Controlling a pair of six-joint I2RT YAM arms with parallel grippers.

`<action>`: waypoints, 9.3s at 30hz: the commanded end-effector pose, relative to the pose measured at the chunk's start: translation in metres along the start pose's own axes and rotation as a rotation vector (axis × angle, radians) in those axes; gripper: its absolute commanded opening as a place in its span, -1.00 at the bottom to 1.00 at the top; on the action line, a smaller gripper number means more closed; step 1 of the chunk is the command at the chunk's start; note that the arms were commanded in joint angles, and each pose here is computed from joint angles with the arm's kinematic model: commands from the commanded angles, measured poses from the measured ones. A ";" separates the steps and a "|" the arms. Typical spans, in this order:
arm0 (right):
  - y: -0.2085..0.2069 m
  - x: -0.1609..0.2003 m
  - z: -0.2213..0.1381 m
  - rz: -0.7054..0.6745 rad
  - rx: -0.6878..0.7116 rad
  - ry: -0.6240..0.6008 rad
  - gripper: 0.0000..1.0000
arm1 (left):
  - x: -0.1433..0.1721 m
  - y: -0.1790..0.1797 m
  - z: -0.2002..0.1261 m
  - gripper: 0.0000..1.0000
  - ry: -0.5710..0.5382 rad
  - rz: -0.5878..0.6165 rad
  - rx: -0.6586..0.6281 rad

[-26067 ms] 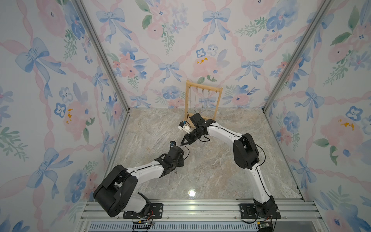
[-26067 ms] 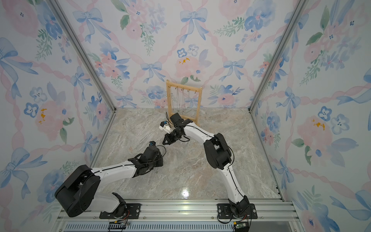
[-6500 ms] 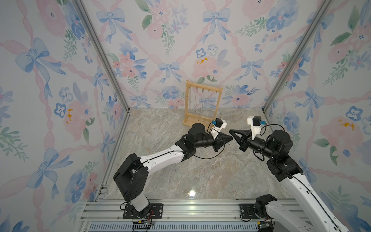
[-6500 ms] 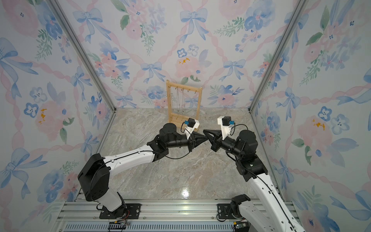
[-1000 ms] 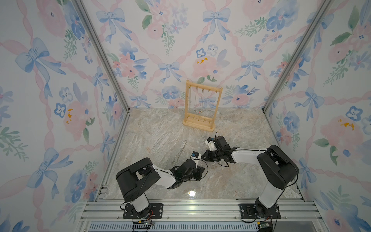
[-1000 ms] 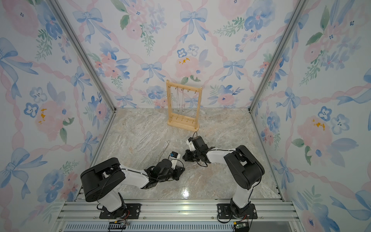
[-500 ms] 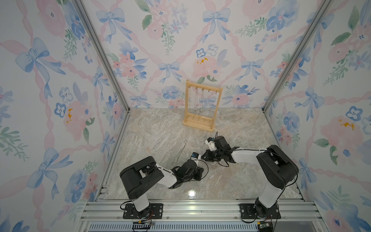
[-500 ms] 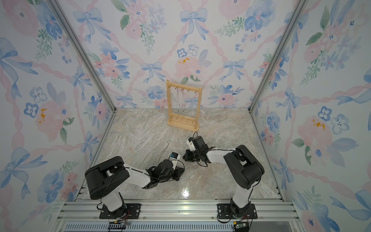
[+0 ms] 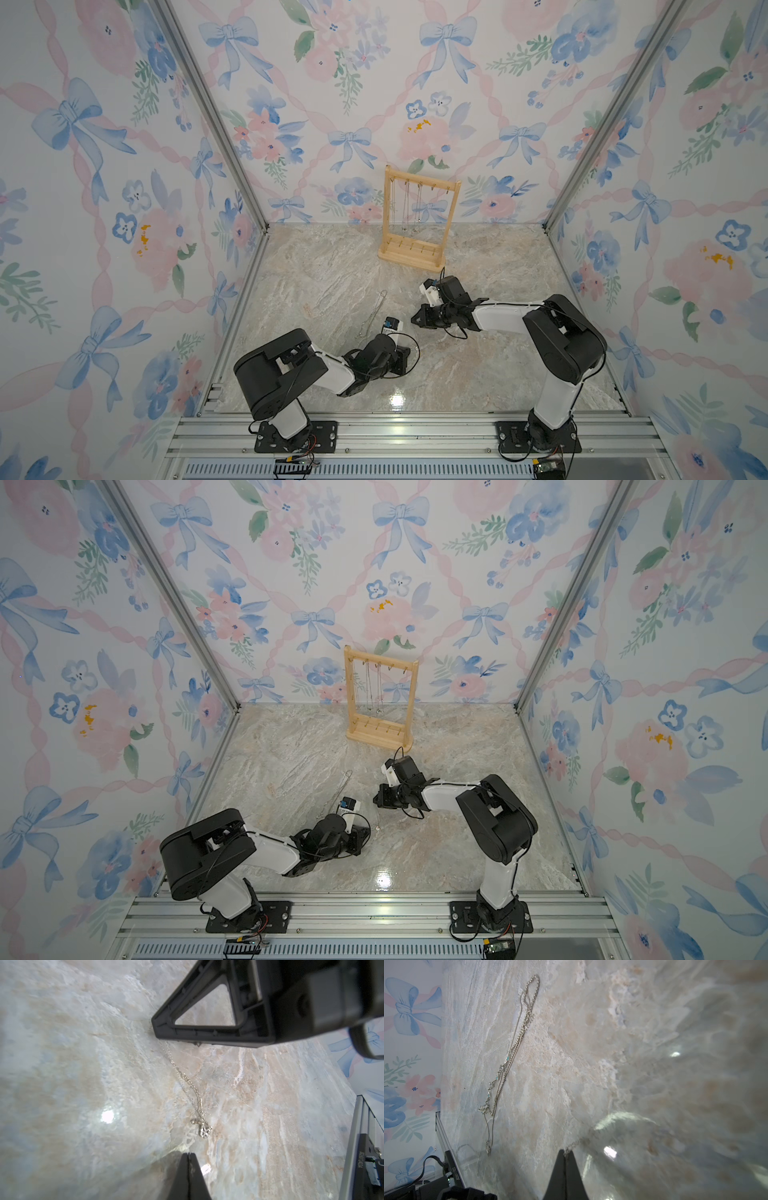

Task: Take the necklace off the jewelry display stand
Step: Place the necklace at the center of the board, then take off the necklace from the stand.

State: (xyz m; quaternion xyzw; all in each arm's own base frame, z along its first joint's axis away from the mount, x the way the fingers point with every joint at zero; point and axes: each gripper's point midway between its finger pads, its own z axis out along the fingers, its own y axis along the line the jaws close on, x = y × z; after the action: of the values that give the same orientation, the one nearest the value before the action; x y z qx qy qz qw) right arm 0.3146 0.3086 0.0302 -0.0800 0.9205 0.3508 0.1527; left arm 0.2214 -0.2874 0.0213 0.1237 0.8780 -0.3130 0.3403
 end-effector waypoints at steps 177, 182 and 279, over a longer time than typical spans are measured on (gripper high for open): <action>0.012 -0.005 0.047 0.117 -0.129 -0.029 -0.75 | 0.037 0.078 -0.027 -0.80 0.167 0.195 -0.467; 0.010 -0.006 0.045 0.124 -0.131 -0.039 -0.68 | 0.043 0.080 -0.030 -0.80 0.178 0.184 -0.462; 0.068 -0.160 -0.216 -0.224 0.214 -0.912 -0.09 | -0.347 -0.010 -0.133 0.96 -0.843 -0.006 -0.323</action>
State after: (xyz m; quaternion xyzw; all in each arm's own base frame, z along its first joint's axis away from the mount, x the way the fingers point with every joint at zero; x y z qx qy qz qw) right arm 0.3829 0.2197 0.2848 0.0138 0.7497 0.2619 0.6075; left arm 0.3894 -0.1994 0.2998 -0.0953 0.7319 -0.1738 0.6520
